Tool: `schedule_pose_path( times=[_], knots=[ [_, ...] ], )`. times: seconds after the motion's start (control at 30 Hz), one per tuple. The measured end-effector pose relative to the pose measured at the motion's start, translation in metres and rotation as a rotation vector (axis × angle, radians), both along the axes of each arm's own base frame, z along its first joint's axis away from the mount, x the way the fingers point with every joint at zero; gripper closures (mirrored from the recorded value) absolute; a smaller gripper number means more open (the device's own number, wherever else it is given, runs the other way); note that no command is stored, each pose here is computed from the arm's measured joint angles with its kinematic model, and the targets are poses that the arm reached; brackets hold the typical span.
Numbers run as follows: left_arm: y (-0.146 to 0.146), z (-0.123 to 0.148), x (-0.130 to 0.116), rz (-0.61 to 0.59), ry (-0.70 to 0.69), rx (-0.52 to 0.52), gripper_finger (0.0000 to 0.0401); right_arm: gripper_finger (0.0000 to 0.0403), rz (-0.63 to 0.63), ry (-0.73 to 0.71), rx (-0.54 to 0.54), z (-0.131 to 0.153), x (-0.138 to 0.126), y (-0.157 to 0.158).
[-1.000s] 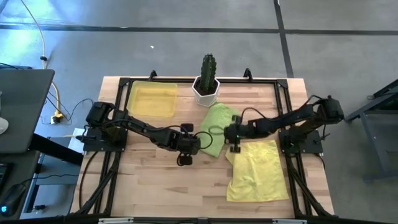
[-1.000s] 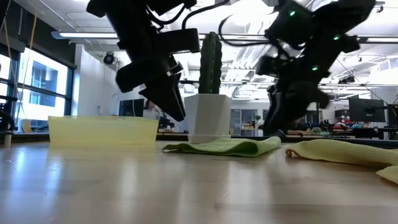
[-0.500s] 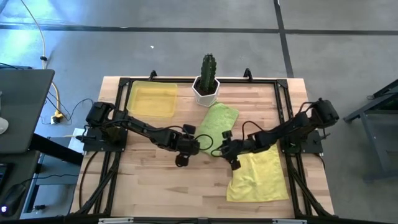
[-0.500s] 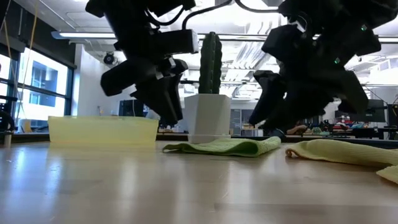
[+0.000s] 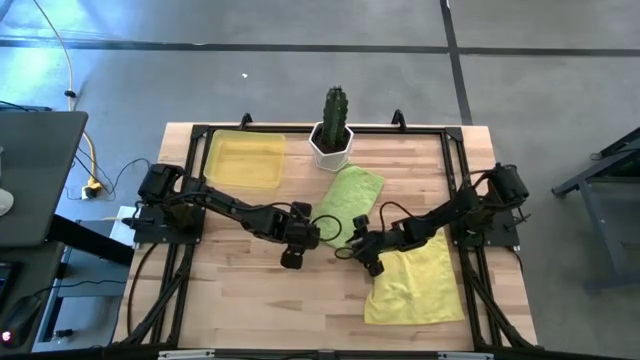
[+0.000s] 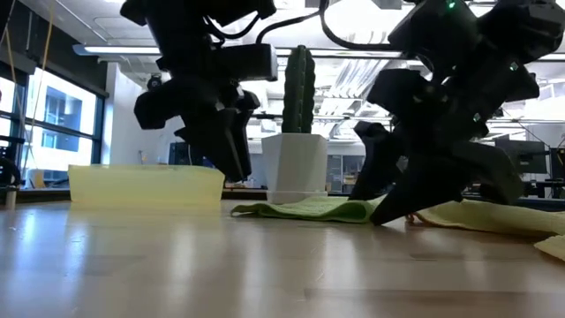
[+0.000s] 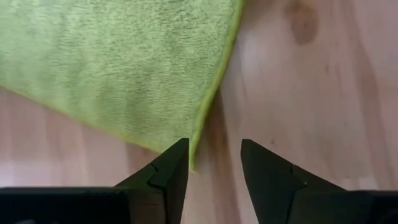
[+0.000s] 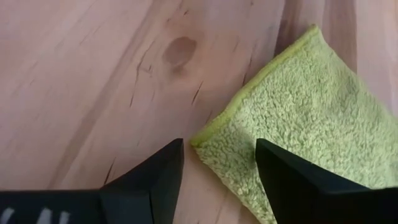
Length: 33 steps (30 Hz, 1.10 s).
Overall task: Roll microfiber towels into tight, uniform cylinder then place into a basket
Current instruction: Roll the green microfiber towel
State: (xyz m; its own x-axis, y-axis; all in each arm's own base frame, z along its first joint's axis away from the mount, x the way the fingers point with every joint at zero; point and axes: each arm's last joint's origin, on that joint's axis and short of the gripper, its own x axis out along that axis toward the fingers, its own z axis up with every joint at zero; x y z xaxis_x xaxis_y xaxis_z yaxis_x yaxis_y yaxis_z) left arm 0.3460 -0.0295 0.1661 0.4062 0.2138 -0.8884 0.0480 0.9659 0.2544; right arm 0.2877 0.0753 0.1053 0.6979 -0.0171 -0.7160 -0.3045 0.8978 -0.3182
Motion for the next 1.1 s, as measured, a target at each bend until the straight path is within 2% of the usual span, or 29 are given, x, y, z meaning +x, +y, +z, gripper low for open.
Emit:
schedule_pose_path(
  times=[0.1, 0.2, 0.47, 0.67, 0.87, 1.1],
  knots=[
    [-0.002, 0.000, 0.000, -0.017, 0.004, -0.072, 0.0263, 0.0224, -0.038, 0.008, 0.032, -0.002, 0.000, 0.000],
    [-0.004, 0.000, 0.001, -0.036, -0.007, -0.114, 0.0265, 0.0260, -0.073, 0.016, 0.066, -0.004, 0.000, 0.000],
    [-0.004, -0.002, 0.010, -0.093, -0.064, -0.095, 0.0263, 0.0391, -0.178, 0.026, 0.176, -0.005, -0.001, 0.000],
    [-0.005, -0.020, 0.019, -0.142, -0.063, -0.058, 0.0263, 0.0396, -0.259, -0.002, 0.267, -0.004, 0.001, 0.000],
    [-0.002, -0.034, 0.026, -0.142, -0.072, 0.083, 0.0263, 0.0400, -0.297, -0.004, 0.314, -0.004, 0.001, 0.000],
    [0.000, -0.042, 0.026, -0.163, -0.029, 0.130, 0.0263, 0.0402, -0.321, 0.000, 0.380, -0.003, 0.001, 0.001]
  ],
)
